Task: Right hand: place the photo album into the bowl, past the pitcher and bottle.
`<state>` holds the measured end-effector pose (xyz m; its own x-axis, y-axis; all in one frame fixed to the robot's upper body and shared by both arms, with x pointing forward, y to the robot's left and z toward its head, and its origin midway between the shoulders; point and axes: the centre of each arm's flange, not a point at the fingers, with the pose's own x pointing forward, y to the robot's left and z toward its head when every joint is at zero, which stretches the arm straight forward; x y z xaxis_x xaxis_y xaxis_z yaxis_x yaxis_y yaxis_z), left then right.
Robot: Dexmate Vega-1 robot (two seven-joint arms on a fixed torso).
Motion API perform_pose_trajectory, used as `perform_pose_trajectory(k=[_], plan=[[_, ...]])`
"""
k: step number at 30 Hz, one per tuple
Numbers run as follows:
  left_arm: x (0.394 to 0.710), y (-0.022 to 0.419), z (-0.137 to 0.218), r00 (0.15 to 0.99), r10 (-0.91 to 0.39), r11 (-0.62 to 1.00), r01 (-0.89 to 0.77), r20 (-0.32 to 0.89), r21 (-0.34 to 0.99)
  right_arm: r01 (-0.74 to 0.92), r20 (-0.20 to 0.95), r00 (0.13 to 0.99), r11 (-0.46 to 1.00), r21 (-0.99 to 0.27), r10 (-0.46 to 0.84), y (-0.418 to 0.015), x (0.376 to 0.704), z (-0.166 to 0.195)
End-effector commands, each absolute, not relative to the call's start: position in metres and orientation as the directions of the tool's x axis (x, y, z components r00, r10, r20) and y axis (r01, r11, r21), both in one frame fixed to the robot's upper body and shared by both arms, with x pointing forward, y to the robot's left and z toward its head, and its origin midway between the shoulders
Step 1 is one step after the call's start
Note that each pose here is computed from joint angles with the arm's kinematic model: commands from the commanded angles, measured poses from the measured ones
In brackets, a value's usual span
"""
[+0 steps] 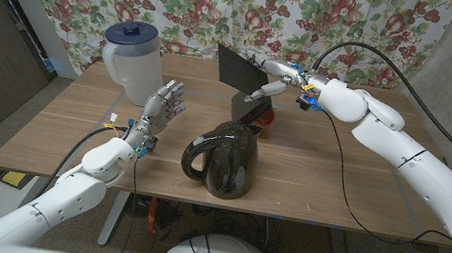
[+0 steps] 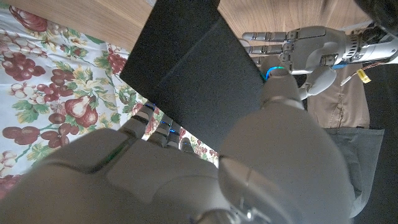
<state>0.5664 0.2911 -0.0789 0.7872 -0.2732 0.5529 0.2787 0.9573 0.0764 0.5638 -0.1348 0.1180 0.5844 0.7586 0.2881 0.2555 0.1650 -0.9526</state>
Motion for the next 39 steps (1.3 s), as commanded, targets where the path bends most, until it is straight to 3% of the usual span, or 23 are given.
perform_pose_trajectory(k=[1,39], plan=[[0.567,0.286,-0.077,0.789,-0.278,0.957,0.279,0.548,0.084,0.234,0.284,0.616,0.173,-0.957,0.735,-0.149,0.576,0.111],[0.574,0.273,-0.074,0.786,-0.290,0.952,0.292,0.546,0.086,0.348,0.233,0.674,-0.023,-0.937,0.701,-0.142,0.578,0.094]])
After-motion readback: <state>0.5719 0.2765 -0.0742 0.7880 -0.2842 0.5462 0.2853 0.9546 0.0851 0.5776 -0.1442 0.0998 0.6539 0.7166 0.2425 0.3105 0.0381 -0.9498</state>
